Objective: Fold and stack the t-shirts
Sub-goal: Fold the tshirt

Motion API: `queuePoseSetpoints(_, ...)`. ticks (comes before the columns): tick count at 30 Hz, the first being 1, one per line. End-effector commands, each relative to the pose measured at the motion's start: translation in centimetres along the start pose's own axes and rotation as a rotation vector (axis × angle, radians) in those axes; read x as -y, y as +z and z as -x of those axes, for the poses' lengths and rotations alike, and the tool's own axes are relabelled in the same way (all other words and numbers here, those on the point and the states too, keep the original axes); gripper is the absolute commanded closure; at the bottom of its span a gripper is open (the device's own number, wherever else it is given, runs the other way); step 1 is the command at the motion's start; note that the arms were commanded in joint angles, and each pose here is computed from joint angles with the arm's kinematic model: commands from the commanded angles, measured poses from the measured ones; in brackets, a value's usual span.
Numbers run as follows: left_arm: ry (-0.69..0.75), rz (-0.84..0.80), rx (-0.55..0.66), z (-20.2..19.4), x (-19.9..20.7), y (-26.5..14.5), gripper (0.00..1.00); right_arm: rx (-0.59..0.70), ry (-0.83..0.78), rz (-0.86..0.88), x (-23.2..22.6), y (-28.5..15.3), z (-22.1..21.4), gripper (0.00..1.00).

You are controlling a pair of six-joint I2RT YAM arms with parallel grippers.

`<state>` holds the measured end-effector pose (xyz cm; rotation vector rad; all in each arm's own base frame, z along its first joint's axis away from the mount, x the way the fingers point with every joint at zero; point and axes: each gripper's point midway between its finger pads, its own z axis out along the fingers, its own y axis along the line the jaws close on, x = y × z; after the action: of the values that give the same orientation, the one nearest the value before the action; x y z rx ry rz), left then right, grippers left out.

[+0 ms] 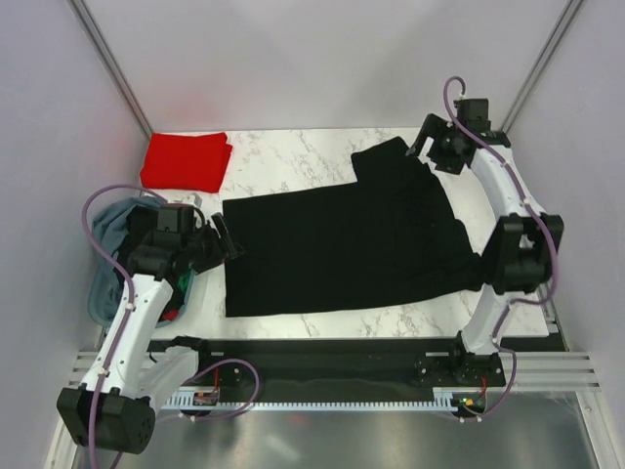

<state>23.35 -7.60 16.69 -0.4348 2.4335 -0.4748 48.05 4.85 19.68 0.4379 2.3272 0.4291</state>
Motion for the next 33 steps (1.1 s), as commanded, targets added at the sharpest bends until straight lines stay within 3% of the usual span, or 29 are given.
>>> queuePoseSetpoints(1, 0.063, -0.043, 0.012, -0.6, -0.1, 0.3, 0.24, 0.021, -0.095, 0.116, -2.2, 3.9, 3.6, 0.02)
queuePoseSetpoints(4, 0.072, -0.053, 0.037, -0.2, 0.1, 0.1, 0.24, 0.015, -0.097, 0.092, -1.2, 8.5, 4.3, 0.02)
queuePoseSetpoints(9, 0.055, -0.001, 0.078, 0.3, -0.8, 0.0, 0.26, 0.170, -0.056, 0.174, -2.5, 13.5, 8.3, 0.03)
queuePoseSetpoints(14, 0.043, 0.019, 0.105, 0.6, -1.2, -0.3, 0.27, 0.274, -0.042, 0.121, -0.5, 19.3, 10.1, 0.05)
queuePoseSetpoints(18, 0.040, 0.028, 0.098, 0.5, -1.4, -0.1, 0.27, 0.284, -0.025, 0.090, 1.6, 24.3, 9.1, 0.07)
queuePoseSetpoints(23, 0.046, 0.019, 0.076, 0.1, -1.1, 0.1, 0.28, 0.329, -0.046, 0.071, 0.9, 27.1, 8.1, 0.06)
queuePoseSetpoints(27, 0.055, 0.021, 0.074, -0.1, -1.0, 0.2, 0.29, 0.288, -0.049, 0.092, 0.7, 29.2, 5.9, 0.07)
queuePoseSetpoints(32, 0.049, 0.035, 0.070, -0.1, -1.2, 0.3, 0.29, 0.225, -0.122, 0.117, -1.8, 29.8, 3.0, 0.20)
queuePoseSetpoints(33, 0.051, 0.035, 0.071, 0.0, -1.2, 0.3, 0.29, 0.230, -0.119, 0.113, -2.0, 29.6, 3.3, 0.27)
